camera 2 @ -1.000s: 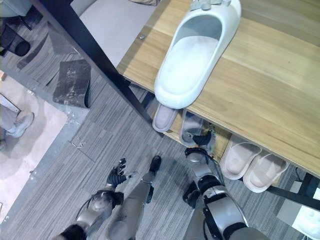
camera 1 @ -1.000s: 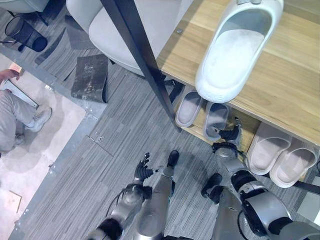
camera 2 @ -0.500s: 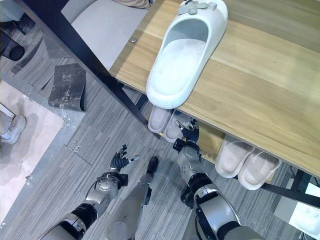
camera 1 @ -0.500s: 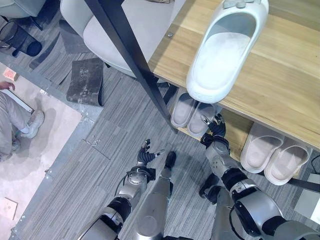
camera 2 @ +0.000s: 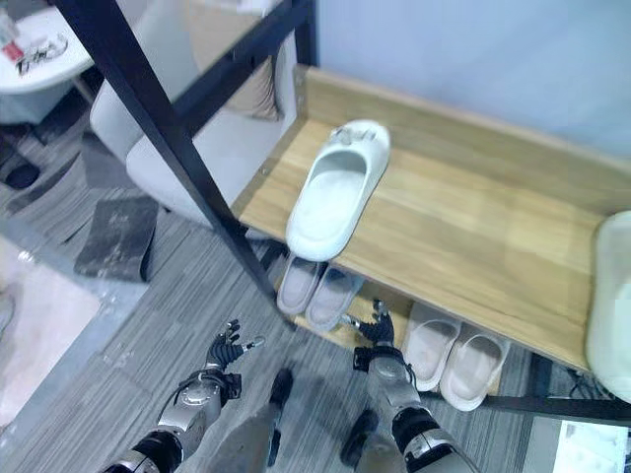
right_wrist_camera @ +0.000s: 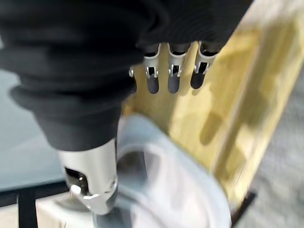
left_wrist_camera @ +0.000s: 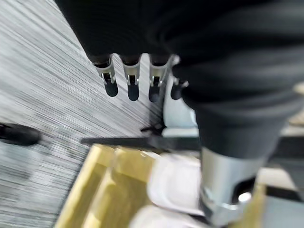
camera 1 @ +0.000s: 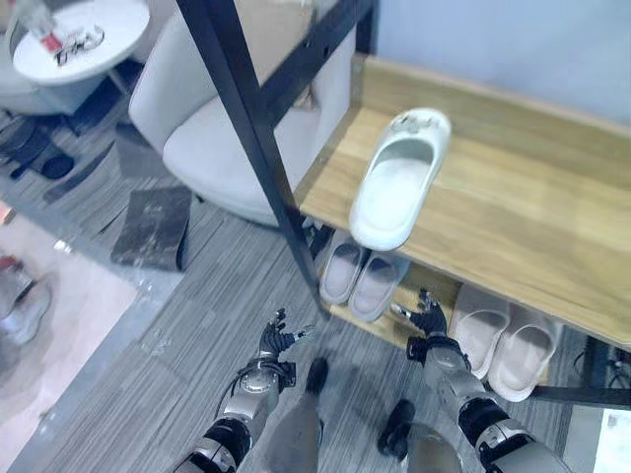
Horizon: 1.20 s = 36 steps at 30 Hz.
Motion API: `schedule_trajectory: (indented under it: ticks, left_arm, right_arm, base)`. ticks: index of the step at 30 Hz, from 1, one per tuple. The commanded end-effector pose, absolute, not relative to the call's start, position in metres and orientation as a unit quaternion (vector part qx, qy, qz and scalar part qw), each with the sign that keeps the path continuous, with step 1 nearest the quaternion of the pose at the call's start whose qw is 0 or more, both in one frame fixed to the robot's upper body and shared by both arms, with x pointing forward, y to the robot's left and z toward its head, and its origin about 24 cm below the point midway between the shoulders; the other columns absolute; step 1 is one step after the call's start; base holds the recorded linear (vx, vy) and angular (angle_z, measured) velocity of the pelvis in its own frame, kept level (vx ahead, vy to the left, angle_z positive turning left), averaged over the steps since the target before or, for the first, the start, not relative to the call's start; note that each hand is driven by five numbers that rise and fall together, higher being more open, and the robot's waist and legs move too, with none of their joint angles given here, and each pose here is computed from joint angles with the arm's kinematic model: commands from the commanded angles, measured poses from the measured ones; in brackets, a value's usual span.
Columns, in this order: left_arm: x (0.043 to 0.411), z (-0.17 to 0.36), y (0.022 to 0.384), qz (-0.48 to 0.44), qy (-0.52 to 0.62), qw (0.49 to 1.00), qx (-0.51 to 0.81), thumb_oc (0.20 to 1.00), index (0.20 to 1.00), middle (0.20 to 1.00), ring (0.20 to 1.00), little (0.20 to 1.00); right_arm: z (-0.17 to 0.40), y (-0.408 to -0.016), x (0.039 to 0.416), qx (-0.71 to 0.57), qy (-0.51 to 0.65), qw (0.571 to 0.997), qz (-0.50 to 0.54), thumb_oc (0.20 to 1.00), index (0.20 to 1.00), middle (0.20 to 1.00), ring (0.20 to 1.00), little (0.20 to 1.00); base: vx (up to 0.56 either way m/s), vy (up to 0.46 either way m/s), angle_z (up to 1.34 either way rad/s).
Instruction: Arrange the slippers neatly on the shoe rack.
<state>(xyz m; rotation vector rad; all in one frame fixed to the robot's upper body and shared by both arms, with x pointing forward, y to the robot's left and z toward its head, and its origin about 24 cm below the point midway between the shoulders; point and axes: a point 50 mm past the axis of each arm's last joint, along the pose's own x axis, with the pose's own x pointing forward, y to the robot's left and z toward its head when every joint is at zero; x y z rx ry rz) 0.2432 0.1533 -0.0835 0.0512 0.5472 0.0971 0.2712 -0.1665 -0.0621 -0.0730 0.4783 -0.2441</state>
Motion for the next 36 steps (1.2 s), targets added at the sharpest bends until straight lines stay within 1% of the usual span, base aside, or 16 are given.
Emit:
schedule_trajectory:
  ticks: [1,3,4,5,7,9,10,13,15,17,18,21,23,25,30,36]
  left_arm:
    - [0.265,-0.068,0.151,0.035,0.232,0.971,0.041,1.000,1.000,1.000,1.000,1.000]
    - [0.264,-0.069,0.152,0.035,0.234,0.971,0.042,1.000,1.000,1.000,1.000,1.000]
    - [0.276,-0.024,0.146,-0.017,0.113,0.989,0.092,1.000,1.000,1.000,1.000,1.000]
    - [0.249,-0.034,0.146,-0.050,0.129,0.987,0.086,1.000,1.000,1.000,1.000,1.000]
    - [0.235,-0.043,0.163,-0.051,0.145,0.981,0.118,1.000,1.000,1.000,1.000,1.000]
    - [0.218,-0.051,0.158,-0.097,0.163,0.973,0.131,1.000,1.000,1.000,1.000,1.000]
    - [0.192,-0.068,0.138,-0.157,0.211,0.961,0.080,1.000,1.000,1.000,1.000,1.000]
    - [0.200,-0.067,0.132,-0.183,0.194,0.954,0.138,1.000,1.000,1.000,1.000,1.000]
    - [0.191,-0.075,0.108,-0.265,0.200,0.924,0.187,1.000,1.000,1.000,1.000,1.000]
    - [0.200,-0.068,0.107,-0.281,0.188,0.919,0.202,1.000,1.000,1.000,1.000,1.000]
    - [0.212,-0.046,0.094,-0.318,0.129,0.914,0.215,1.000,1.000,1.000,1.000,1.000]
    - [0.214,-0.043,0.092,-0.326,0.118,0.912,0.221,1.000,1.000,1.000,1.000,1.000]
    - [0.228,-0.019,0.059,-0.398,0.054,0.884,0.239,1.000,1.000,1.000,1.000,1.000]
    - [0.230,-0.015,0.050,-0.406,0.042,0.881,0.240,1.000,1.000,1.000,1.000,1.000]
    - [0.239,0.029,-0.012,-0.483,-0.073,0.840,0.237,1.000,1.000,1.000,1.000,1.000]
    - [0.238,0.085,-0.049,-0.526,-0.190,0.801,0.215,1.000,1.000,1.000,1.000,1.000]
  right_arm:
    - [-0.046,-0.179,0.285,-0.041,0.199,0.970,-0.135,1.000,1.000,1.000,1.000,1.000]
    - [-0.052,-0.184,0.279,-0.053,0.209,0.967,-0.135,1.000,1.000,1.000,1.000,1.000]
    - [-0.057,-0.199,0.268,-0.046,0.217,0.963,-0.154,1.000,1.000,1.000,1.000,1.000]
    - [-0.064,-0.211,0.252,-0.043,0.230,0.958,-0.164,1.000,1.000,1.000,1.000,1.000]
    - [-0.058,-0.215,0.237,-0.046,0.201,0.971,-0.125,1.000,1.000,1.000,1.000,1.000]
    - [-0.058,-0.219,0.220,-0.050,0.198,0.973,-0.111,1.000,1.000,1.000,1.000,1.000]
    - [-0.060,-0.207,0.210,-0.020,0.198,0.977,-0.077,1.000,1.000,1.000,1.000,1.000]
    - [-0.058,-0.198,0.195,-0.029,0.192,0.980,-0.034,1.000,1.000,1.000,1.000,1.000]
    - [-0.066,-0.180,0.188,-0.038,0.208,0.977,0.000,1.000,1.000,1.000,1.000,1.000]
    - [-0.062,-0.185,0.187,-0.049,0.203,0.978,-0.003,1.000,1.000,1.000,1.000,1.000]
    - [-0.059,-0.191,0.186,-0.066,0.202,0.977,-0.005,1.000,1.000,1.000,1.000,1.000]
    - [-0.061,-0.191,0.185,-0.064,0.205,0.977,-0.004,1.000,1.000,1.000,1.000,1.000]
    - [-0.066,-0.195,0.184,-0.066,0.222,0.973,0.001,1.000,1.000,1.000,1.000,1.000]
    - [-0.066,-0.196,0.185,-0.066,0.223,0.973,-0.002,1.000,1.000,1.000,1.000,1.000]
    - [-0.066,-0.202,0.188,-0.073,0.223,0.972,-0.011,1.000,1.000,1.000,1.000,1.000]
    - [-0.065,-0.203,0.192,-0.092,0.218,0.972,0.000,1.000,1.000,1.000,1.000,1.000]
  base:
    - [0.01,-0.003,-0.08]
    - [0.00,0.000,0.00]
    - [0.00,0.000,0.00]
    - [-0.04,-0.030,0.00]
    - [-0.04,-0.028,0.12]
    - [0.02,-0.027,0.11]
    - [0.02,-0.006,-0.11]
    - [0.01,-0.010,-0.26]
    - [0.04,-0.008,-0.35]
    - [0.02,0.020,-0.39]
    - [0.00,0.024,-0.48]
    - [0.01,0.024,-0.34]
    - [0.02,0.017,-0.22]
    - [0.01,0.004,-0.29]
    - [0.00,0.005,-0.16]
    - [-0.01,0.007,-0.09]
